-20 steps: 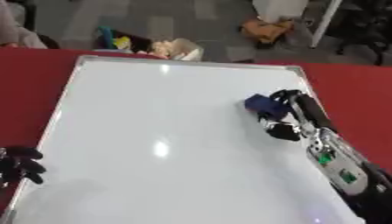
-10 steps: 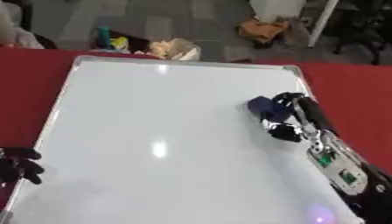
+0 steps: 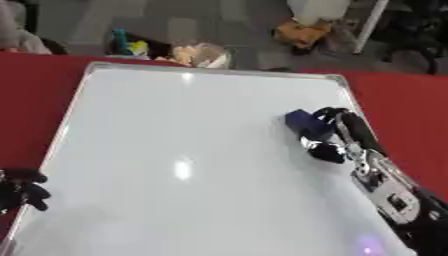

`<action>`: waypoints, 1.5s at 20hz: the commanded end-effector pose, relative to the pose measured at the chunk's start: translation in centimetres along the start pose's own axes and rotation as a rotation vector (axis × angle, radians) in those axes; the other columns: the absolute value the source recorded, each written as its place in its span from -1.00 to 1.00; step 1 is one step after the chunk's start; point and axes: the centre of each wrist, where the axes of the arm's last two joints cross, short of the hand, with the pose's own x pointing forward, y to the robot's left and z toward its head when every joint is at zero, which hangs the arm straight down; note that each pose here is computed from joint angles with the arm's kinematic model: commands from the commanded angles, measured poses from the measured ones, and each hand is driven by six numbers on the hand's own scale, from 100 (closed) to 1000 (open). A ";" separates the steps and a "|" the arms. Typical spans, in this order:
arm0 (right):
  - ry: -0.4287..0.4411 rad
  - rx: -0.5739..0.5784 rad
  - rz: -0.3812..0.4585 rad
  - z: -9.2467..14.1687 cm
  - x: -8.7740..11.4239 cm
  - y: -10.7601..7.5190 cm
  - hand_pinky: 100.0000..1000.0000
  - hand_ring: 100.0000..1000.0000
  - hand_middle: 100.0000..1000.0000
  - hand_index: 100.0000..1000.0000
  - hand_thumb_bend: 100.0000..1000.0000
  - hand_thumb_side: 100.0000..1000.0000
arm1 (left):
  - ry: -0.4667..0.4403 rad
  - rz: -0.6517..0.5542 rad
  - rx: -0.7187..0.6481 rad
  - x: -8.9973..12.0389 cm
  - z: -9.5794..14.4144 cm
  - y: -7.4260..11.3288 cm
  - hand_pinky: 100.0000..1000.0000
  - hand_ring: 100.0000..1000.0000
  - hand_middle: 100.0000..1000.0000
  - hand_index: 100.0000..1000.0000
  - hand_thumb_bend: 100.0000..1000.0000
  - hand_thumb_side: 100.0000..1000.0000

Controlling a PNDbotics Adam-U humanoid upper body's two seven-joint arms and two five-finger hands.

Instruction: Wipe the whiteboard clean with a brush.

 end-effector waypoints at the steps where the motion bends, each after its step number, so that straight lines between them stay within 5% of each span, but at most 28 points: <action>1: -0.001 0.003 0.021 -0.7 -0.3 -0.9 0.18 0.06 -0.04 0.46 -0.96 -0.48 | -0.036 -0.034 -0.015 1.2 -0.4 0.5 -0.14 -0.01 0.08 0.25 0.26 0.86; 25: -0.061 0.123 0.072 -1.5 0.6 1.5 0.19 0.07 -0.03 0.29 -1.00 -0.45 | -0.051 -0.033 -0.040 1.5 -0.8 0.2 -0.13 -0.01 0.08 0.25 0.26 0.86; 26: -0.064 0.129 0.072 -1.5 0.7 1.7 0.19 0.08 -0.03 0.29 -1.00 -0.58 | -0.051 -0.033 -0.040 1.5 -0.8 0.2 -0.13 -0.01 0.08 0.25 0.26 0.85; 30: -0.077 0.162 0.068 -1.3 1.0 2.7 0.19 0.08 -0.03 0.29 -1.00 -0.43 | -0.051 -0.031 -0.041 1.5 -0.8 0.2 -0.13 -0.02 0.08 0.25 0.26 0.86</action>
